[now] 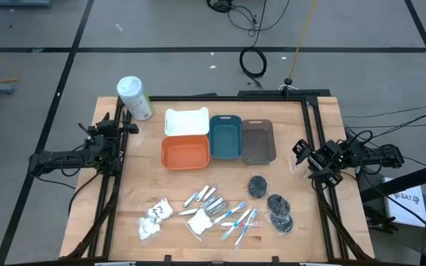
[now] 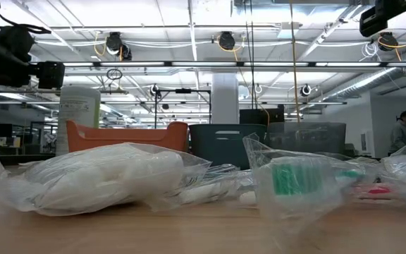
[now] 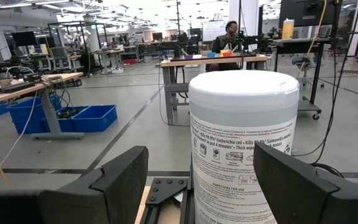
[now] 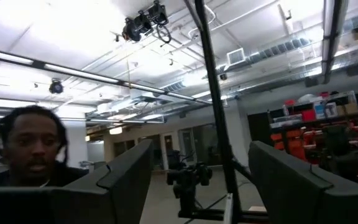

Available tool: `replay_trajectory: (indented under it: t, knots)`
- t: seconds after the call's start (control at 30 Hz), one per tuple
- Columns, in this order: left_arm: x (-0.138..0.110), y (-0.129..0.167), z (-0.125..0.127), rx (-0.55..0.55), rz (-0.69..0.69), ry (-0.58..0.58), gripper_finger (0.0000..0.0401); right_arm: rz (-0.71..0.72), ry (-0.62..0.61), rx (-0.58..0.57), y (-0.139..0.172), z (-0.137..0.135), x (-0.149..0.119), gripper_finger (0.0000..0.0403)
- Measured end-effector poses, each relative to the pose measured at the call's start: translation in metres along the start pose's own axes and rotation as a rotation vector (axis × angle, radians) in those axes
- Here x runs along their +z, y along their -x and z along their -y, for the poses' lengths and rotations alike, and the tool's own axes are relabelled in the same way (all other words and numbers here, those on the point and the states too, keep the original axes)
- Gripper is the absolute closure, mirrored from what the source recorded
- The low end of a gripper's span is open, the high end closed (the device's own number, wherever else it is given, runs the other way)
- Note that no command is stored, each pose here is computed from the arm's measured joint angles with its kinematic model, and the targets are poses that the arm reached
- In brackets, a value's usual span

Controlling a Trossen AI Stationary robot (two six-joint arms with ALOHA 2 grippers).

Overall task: Pick & Place Travel size toiletries
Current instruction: Put the black hairbrush into the transparent black bin

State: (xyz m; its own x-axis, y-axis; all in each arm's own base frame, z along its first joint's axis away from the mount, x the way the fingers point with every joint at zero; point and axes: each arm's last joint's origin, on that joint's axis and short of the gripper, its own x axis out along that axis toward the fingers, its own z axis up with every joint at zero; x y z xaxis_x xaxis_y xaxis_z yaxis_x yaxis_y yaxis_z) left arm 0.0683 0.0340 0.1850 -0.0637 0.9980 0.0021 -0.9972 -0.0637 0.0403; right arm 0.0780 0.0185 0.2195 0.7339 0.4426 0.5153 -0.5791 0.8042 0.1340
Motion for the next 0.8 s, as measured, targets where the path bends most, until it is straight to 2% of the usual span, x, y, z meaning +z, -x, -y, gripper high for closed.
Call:
replay_trajectory:
  t: [0.1,0.3,0.47,0.5,0.57,0.7,0.8]
  knots:
    - [0.000,0.000,0.000,0.000,0.000,0.000,0.0116,-0.015,0.024,-0.071,0.000,0.003,-0.003,0.0151]
    - [0.000,0.000,0.000,0.000,0.000,-0.002,0.0116,-0.137,0.100,-0.150,0.000,0.010,-0.016,0.0151]
    - [0.000,0.000,0.000,0.000,0.000,-0.002,0.0116,-0.065,0.094,-0.249,-0.004,0.013,-0.011,0.0151]
    - [0.000,0.000,0.000,0.000,0.000,-0.002,0.0116,-0.102,0.074,-0.282,-0.005,0.016,-0.015,0.0151]
    - [0.000,0.000,0.000,0.001,0.000,-0.003,0.0116,-0.285,0.015,-0.370,-0.006,0.022,-0.029,0.0151]
    - [0.000,0.000,0.000,0.000,0.000,-0.002,0.0116,-0.548,-0.023,-0.541,-0.033,0.024,-0.017,0.0151]
    - [0.000,0.000,0.000,0.000,0.000,-0.002,0.0116,-0.864,-0.080,-0.582,-0.049,0.025,-0.026,0.0151]
